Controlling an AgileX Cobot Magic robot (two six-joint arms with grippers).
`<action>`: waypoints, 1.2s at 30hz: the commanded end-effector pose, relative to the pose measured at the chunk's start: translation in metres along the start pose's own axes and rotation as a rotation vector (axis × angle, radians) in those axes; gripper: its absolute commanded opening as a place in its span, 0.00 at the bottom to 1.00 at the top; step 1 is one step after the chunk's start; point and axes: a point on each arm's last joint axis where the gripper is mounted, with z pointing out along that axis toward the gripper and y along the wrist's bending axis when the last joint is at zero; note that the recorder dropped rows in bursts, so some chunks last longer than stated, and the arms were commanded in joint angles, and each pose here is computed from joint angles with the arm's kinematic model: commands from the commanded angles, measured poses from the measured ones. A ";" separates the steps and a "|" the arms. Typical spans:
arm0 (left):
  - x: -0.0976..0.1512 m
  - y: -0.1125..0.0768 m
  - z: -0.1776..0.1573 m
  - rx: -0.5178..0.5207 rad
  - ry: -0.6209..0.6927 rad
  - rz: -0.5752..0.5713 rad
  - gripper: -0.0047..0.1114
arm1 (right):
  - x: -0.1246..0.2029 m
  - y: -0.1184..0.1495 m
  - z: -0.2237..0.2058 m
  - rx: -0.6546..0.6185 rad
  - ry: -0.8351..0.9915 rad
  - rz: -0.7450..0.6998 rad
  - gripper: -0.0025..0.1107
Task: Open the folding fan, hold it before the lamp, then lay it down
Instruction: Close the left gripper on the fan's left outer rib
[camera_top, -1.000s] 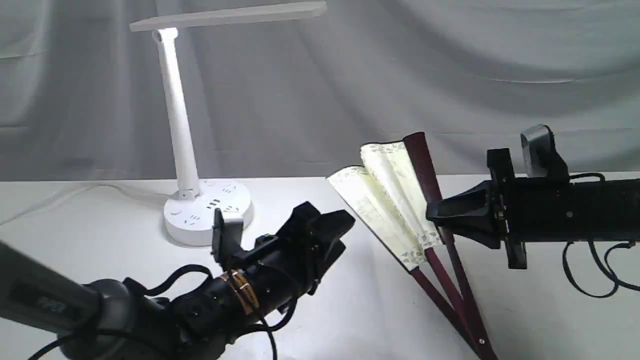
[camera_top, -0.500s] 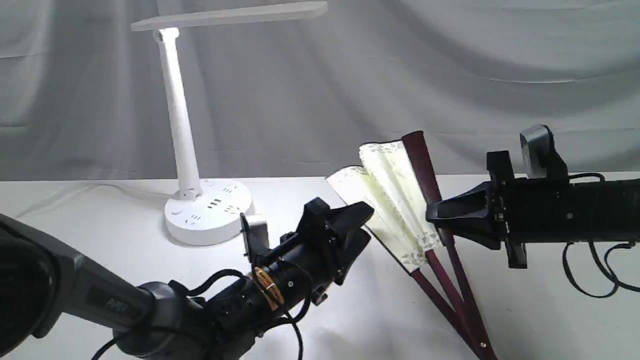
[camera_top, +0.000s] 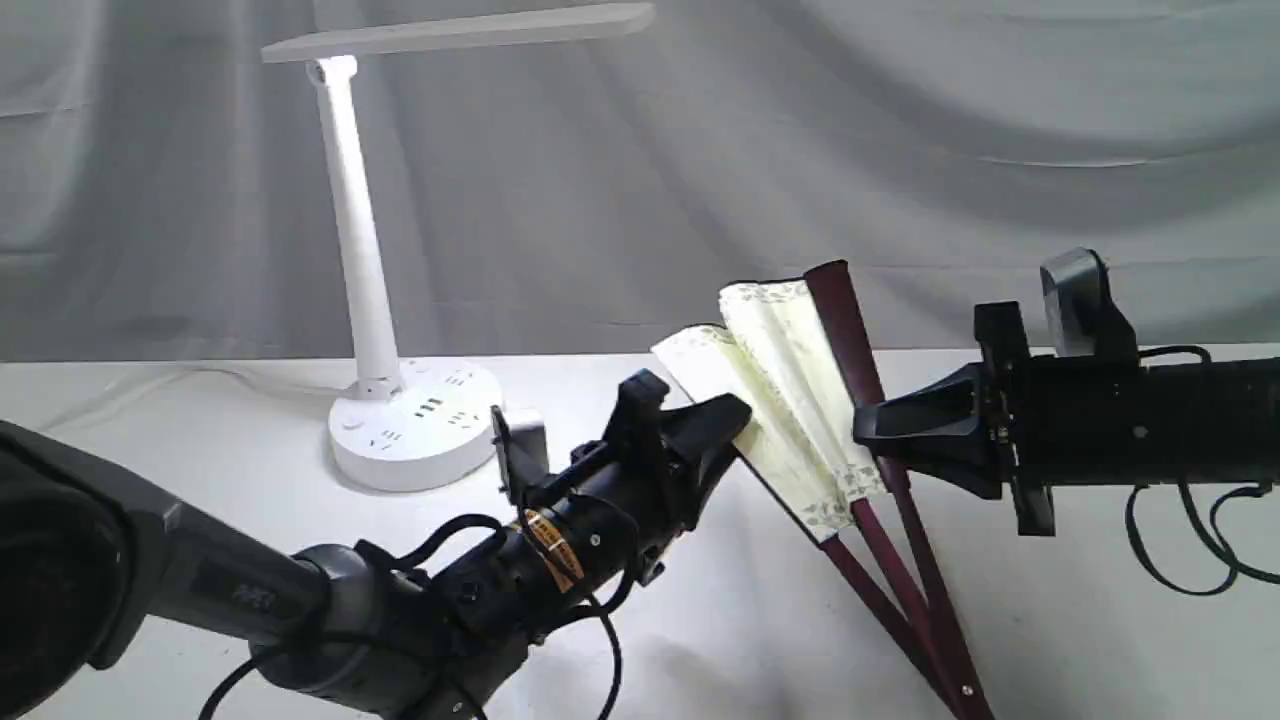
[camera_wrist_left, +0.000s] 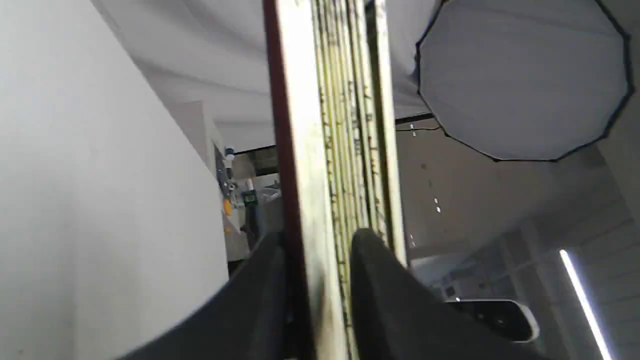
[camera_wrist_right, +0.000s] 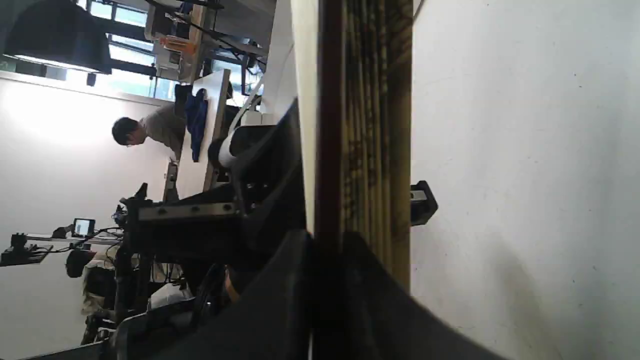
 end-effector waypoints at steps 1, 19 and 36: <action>-0.001 0.002 0.001 -0.028 -0.026 -0.023 0.16 | 0.000 0.006 -0.002 -0.019 -0.003 -0.019 0.02; 0.000 0.001 0.001 -0.017 -0.023 -0.018 0.38 | 0.006 0.011 0.010 -0.027 0.036 -0.031 0.02; 0.001 -0.008 0.001 0.076 -0.009 -0.069 0.04 | 0.006 0.010 0.010 -0.024 0.040 -0.038 0.02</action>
